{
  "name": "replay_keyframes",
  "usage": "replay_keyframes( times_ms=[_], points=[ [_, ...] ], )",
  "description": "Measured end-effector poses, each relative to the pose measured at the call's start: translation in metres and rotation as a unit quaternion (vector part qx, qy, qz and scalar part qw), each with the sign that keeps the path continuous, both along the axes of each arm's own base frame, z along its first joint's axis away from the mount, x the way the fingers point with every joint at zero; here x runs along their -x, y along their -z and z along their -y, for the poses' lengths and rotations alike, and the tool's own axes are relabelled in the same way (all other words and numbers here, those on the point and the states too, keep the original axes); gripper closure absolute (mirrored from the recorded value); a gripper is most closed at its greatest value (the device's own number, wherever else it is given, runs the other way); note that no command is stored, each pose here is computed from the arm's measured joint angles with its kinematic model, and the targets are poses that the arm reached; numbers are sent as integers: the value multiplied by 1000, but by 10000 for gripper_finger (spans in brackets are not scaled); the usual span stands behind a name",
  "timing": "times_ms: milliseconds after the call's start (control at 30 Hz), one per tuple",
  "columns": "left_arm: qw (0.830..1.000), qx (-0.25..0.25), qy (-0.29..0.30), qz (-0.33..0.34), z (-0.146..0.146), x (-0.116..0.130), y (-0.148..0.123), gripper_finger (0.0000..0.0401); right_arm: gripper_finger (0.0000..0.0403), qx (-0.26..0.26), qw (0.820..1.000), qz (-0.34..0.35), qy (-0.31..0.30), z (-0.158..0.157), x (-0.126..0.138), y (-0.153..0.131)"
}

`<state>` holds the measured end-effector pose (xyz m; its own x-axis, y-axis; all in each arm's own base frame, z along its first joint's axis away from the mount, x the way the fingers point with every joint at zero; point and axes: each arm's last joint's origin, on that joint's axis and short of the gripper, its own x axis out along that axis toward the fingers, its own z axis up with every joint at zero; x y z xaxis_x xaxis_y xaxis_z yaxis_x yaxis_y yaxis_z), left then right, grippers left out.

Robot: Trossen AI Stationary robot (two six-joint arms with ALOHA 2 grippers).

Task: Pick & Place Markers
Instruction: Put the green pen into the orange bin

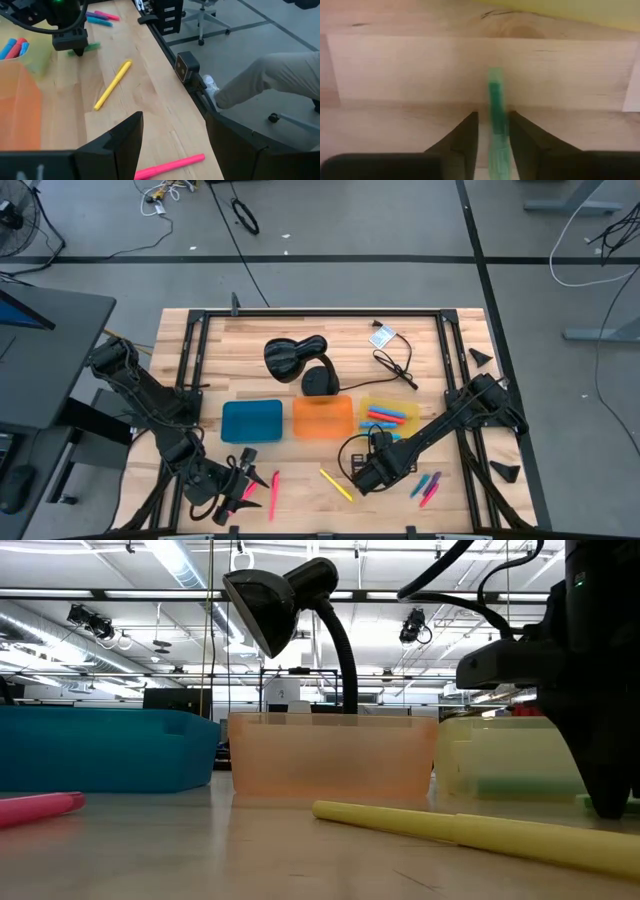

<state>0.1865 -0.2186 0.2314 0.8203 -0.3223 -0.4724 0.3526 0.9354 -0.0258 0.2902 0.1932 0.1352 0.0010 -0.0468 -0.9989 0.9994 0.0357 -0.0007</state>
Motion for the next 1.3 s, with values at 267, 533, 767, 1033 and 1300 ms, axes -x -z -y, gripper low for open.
replay_keyframes(
  times_ms=[267,533,767,1033,1300],
  points=[
    [1000,-6,-1,-7,-1,1,2,179,359,-13,998,2,-54,-2,-1,0],
    [1000,-9,-1,-9,-1,1,2,179,367,-19,996,3,-92,-2,-1,-1],
    [1000,-10,-5,-7,-1,0,2,179,368,-46,989,22,-137,-4,0,-14],
    [1000,-10,-3,-7,-1,0,2,179,369,-45,969,54,-237,2,0,-35],
    [1000,-8,-3,-7,-1,0,2,179,369,-47,929,72,-361,15,-4,-49]
  ],
)
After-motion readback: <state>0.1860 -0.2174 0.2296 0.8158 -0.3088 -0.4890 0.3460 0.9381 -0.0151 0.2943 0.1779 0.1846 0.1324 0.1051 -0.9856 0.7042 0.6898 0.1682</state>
